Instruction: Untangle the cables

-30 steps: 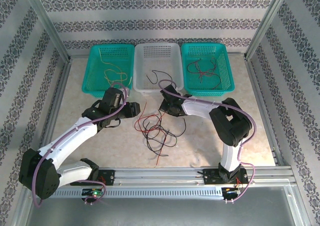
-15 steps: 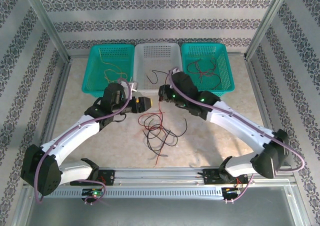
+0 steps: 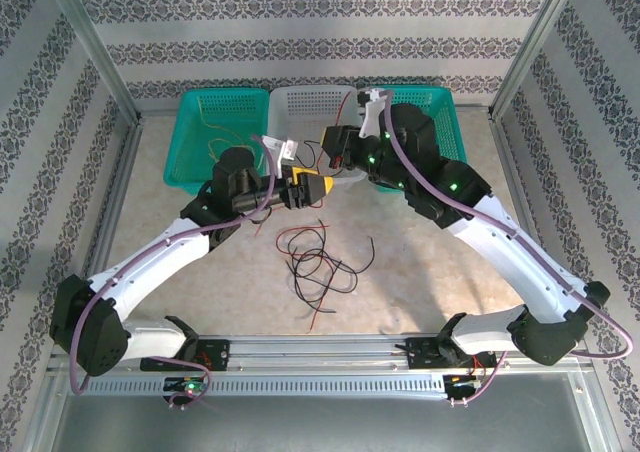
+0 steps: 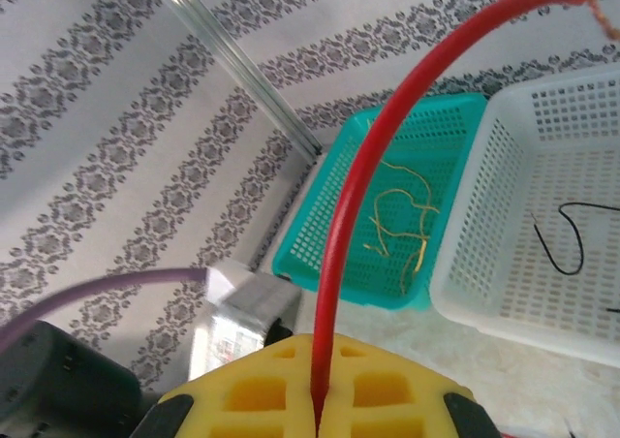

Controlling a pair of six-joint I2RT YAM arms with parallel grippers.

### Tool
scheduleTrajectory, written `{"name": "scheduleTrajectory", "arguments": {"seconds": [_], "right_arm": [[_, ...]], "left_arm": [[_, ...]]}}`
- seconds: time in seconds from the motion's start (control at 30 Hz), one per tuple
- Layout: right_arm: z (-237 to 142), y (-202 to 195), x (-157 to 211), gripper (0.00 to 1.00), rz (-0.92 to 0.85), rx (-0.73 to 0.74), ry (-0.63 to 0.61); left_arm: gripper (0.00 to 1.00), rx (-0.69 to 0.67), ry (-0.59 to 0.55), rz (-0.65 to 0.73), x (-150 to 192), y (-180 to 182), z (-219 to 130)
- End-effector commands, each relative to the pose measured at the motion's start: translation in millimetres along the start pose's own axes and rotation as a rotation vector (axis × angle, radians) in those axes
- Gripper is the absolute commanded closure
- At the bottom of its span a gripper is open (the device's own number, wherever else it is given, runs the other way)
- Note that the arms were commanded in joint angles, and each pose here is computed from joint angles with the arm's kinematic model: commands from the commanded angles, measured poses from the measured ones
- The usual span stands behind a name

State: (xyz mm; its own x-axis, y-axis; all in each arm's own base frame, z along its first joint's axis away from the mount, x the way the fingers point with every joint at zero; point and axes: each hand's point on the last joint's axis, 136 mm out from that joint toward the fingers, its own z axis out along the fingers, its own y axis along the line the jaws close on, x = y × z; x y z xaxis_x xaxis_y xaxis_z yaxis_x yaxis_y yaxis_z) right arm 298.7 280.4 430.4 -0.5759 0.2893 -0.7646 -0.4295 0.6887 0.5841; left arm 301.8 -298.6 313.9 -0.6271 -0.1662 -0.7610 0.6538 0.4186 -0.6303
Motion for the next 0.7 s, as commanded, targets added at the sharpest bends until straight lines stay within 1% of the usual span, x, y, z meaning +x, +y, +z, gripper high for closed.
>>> {"name": "scheduleTrajectory", "arguments": {"seconds": [0.0,0.13,0.23,0.3,0.4,0.47,0.6,0.63,0.67], "right_arm": [[-11.4,14.7,-22.2,1.0,0.017,-0.057,-0.047],[-19.8,18.4,-43.0,1.0,0.055,-0.082,-0.108],[-27.3,23.3,-57.3,1.0,0.068,-0.102,-0.15],[-31.0,24.8,-64.1,1.0,0.072,-0.107,-0.168],[-34.9,21.7,-69.7,1.0,0.09,-0.106,-0.185],[-36.5,17.2,-72.1,1.0,0.111,-0.104,-0.193],[-35.2,12.8,-73.2,1.0,0.144,-0.112,-0.192],[-35.6,13.7,-73.8,1.0,0.143,-0.112,-0.19],[-36.3,14.0,-74.7,1.0,0.14,-0.109,-0.191]], "left_arm": [[0.39,0.08,-0.031,0.031,-12.7,-24.4,5.4],[0.44,0.102,-0.01,0.004,-3.1,-24.5,12.1],[0.54,0.124,0.009,-0.022,4.1,-24.0,20.3],[0.67,0.14,0.013,-0.035,6.2,-25.2,24.1],[0.81,0.135,-0.005,-0.032,3.2,-24.5,23.8],[0.83,0.128,-0.012,-0.023,3.0,-24.1,22.3],[0.83,0.107,-0.004,0.003,5.2,-21.7,19.8],[0.81,0.092,-0.002,0.015,5.0,-20.5,19.0],[0.77,0.07,-0.001,0.029,4.7,-18.1,18.1]]}}
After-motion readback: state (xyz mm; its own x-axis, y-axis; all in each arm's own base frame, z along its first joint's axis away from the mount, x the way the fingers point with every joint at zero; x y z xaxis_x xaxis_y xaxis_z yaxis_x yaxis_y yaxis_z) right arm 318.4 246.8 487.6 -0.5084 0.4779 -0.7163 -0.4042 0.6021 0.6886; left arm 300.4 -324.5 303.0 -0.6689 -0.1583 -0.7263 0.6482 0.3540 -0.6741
